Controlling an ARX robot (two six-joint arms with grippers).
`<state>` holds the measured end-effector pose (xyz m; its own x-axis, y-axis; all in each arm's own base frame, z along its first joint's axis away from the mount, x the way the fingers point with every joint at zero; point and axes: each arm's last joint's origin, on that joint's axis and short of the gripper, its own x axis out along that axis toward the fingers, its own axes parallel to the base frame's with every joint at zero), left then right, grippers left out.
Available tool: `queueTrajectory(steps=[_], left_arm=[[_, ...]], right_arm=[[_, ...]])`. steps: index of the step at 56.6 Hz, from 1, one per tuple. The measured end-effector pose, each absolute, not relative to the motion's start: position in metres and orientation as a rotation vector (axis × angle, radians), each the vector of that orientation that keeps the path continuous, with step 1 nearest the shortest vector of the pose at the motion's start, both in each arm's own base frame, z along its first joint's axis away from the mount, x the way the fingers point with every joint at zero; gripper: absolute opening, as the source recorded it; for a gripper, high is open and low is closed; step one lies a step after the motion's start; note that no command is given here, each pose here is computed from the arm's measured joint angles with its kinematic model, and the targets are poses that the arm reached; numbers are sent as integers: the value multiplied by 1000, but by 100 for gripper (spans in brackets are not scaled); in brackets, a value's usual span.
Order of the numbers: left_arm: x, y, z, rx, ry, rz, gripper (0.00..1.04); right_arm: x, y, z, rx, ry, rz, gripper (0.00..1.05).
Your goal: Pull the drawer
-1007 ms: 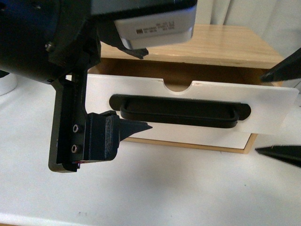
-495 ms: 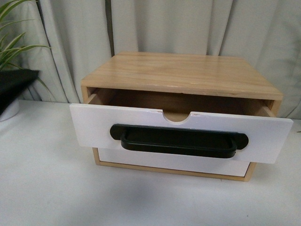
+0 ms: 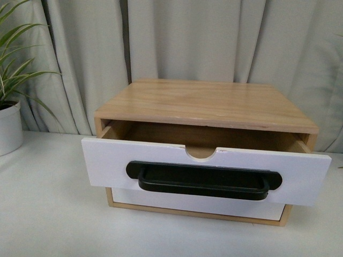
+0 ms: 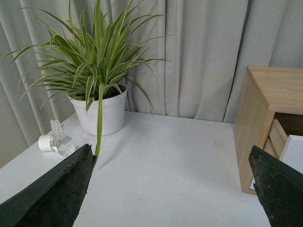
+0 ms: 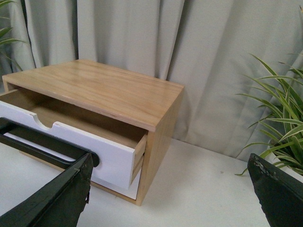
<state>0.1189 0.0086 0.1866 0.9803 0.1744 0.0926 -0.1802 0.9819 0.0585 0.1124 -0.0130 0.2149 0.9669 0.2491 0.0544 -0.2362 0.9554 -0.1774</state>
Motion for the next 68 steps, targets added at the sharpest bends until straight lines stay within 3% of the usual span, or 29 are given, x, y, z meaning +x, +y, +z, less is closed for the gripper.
queueTrajectory(steps=[4,7,13,27,29,31,68], left_arm=[[119,9,187,63,-88,177,99],[118,5,185,39,-42,88,90],[116,0,179,19,13,-2,65],[110,0,173,9,0,-1,15],[109,0,169,6,-5,-1,5],[109,0,169,2,-10,-1,4],[97,0,166,-1,-6,-1,4]], right_arm=[[112,-13,215,-167,-75,246,96],[112,-13,214,-148,-62,216,94],[110,-7,204,-39,1,-23,67],[99,0,186,-17,9,1,17],[98,0,187,-17,-1,1,8],[98,0,185,-18,-2,0,1],[98,0,165,-13,1,0,1]])
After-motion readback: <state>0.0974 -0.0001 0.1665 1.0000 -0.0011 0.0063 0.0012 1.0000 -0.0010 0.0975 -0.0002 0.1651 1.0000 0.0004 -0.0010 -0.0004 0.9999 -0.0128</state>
